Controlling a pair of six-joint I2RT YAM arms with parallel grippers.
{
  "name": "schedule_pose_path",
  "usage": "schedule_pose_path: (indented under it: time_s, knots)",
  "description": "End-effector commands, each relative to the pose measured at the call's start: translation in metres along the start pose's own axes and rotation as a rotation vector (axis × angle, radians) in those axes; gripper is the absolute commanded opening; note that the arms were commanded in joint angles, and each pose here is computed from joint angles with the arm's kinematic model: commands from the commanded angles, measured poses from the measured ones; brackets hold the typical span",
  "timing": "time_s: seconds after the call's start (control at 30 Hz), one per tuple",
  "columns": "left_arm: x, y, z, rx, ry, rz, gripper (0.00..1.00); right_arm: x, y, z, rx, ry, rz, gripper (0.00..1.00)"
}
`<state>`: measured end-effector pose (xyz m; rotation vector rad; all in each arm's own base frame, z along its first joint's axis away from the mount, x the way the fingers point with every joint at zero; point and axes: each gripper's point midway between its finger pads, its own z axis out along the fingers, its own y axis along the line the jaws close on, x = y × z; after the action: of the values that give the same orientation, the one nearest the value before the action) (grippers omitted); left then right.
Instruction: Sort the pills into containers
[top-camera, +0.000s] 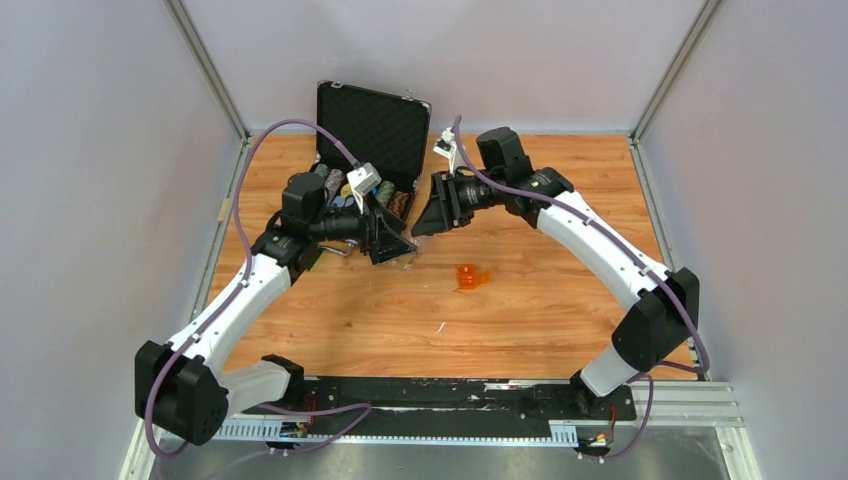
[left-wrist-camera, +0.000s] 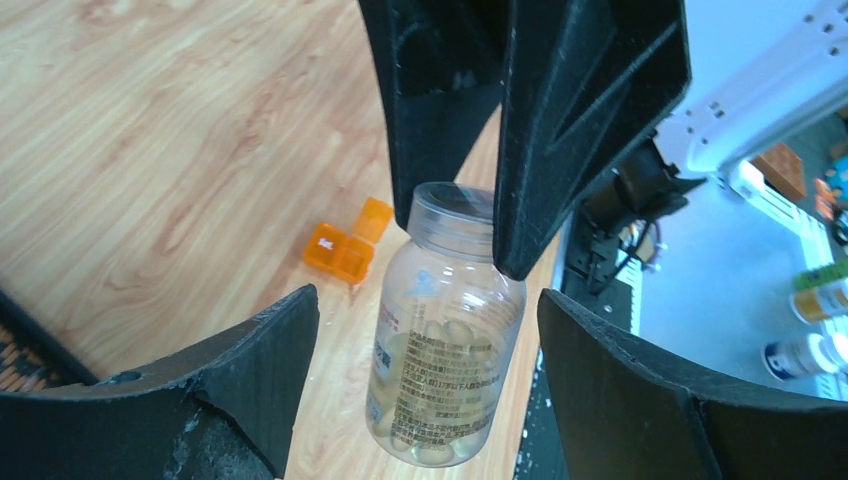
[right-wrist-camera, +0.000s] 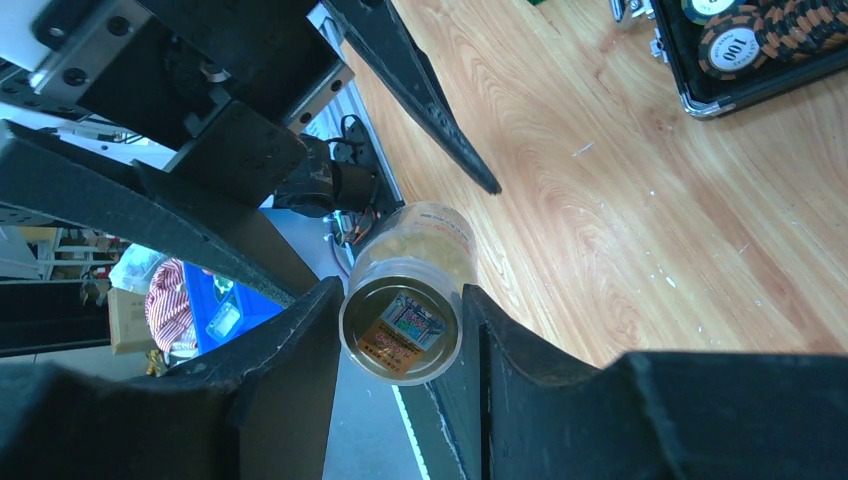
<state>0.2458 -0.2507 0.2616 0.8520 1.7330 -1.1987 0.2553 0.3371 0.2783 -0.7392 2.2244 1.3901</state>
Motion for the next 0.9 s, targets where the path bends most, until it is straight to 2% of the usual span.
schedule_pose_path:
  time_s: [0.0,0.2,0.47,0.7,0.77,0.83,0.87]
  knots:
    - [-0.012,-0.030,-0.003,0.153,-0.012,0.043,0.86,-0.014,0.032,-0.016,-0.085,-0.065,-0.094,0.29]
    - [-0.001,-0.032,-0.003,0.170,0.001,-0.031,0.86,-0.017,0.035,-0.019,-0.089,-0.088,-0.112,0.28]
    - [0.011,-0.028,-0.003,0.148,0.064,-0.111,0.81,-0.022,0.037,-0.021,-0.092,-0.128,-0.132,0.28]
    - [0.017,-0.021,0.001,0.136,0.085,-0.136,0.92,-0.023,0.041,-0.022,-0.114,-0.144,-0.131,0.28]
    - [0.015,-0.019,0.002,0.129,0.083,-0.134,0.90,-0.022,0.040,-0.021,-0.118,-0.138,-0.124,0.28]
    - [0.012,-0.021,0.002,0.139,0.076,-0.123,0.83,-0.022,0.040,-0.022,-0.122,-0.136,-0.118,0.28]
    - [0.011,-0.025,0.001,0.164,0.077,-0.113,0.76,-0.021,0.041,-0.022,-0.135,-0.130,-0.114,0.28]
